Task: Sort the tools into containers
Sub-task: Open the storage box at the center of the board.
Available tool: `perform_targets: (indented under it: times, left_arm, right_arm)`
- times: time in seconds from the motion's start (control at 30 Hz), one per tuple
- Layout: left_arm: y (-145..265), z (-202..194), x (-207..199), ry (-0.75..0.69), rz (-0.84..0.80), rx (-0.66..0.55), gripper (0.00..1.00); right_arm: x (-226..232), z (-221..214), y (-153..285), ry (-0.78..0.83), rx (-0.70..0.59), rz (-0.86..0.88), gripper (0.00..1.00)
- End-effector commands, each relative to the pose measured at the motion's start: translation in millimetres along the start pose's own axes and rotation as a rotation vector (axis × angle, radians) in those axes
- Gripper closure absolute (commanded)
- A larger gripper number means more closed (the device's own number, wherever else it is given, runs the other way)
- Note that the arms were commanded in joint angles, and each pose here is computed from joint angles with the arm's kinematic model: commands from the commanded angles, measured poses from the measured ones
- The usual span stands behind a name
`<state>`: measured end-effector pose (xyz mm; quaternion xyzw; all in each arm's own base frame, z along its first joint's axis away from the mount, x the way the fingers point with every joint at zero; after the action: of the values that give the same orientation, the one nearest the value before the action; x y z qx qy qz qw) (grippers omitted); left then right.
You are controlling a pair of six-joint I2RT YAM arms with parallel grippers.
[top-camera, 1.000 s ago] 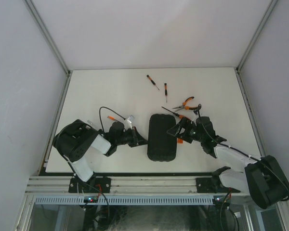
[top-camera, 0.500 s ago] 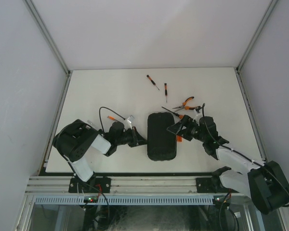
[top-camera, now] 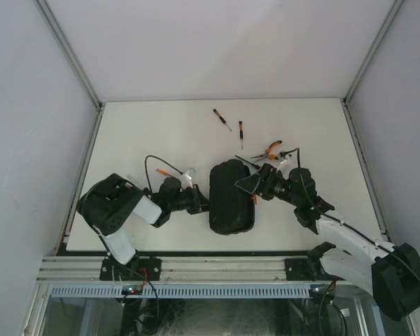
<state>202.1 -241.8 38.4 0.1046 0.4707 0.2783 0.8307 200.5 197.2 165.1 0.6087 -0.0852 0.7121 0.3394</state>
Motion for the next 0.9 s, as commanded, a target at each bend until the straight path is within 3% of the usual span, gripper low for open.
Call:
perform_targets:
  times: [0.0,0.7,0.87]
  left_arm:
    - [-8.0,14.6,-19.5,-0.035,-0.082,-0.034,1.0]
    - [-7.4,12.8,-17.7,-0.033,-0.075,-0.032,1.0]
    - [-6.9,12.4,-17.8,-0.033,-0.074,-0.033,1.0]
  right_arm:
    - [33.7,-9.2,0.2,0.005,0.069,0.103,0.22]
    - [59.7,-27.4,-20.0,0.032,0.14,0.158,0.22]
    - [47.8,-19.8,-15.9,0.123,0.094,0.036,0.22]
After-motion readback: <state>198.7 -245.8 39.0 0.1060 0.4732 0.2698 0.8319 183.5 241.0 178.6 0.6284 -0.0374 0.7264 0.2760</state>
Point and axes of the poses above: each gripper's point midway between its finger pads, its own y axis back along the fingers, its own x axis along the line the jaws close on, z = x × y, the point moved 5 cm from there along y, back along the fingers, and after that the axes turned 13 degrees about -y, right-handed, at the moved point
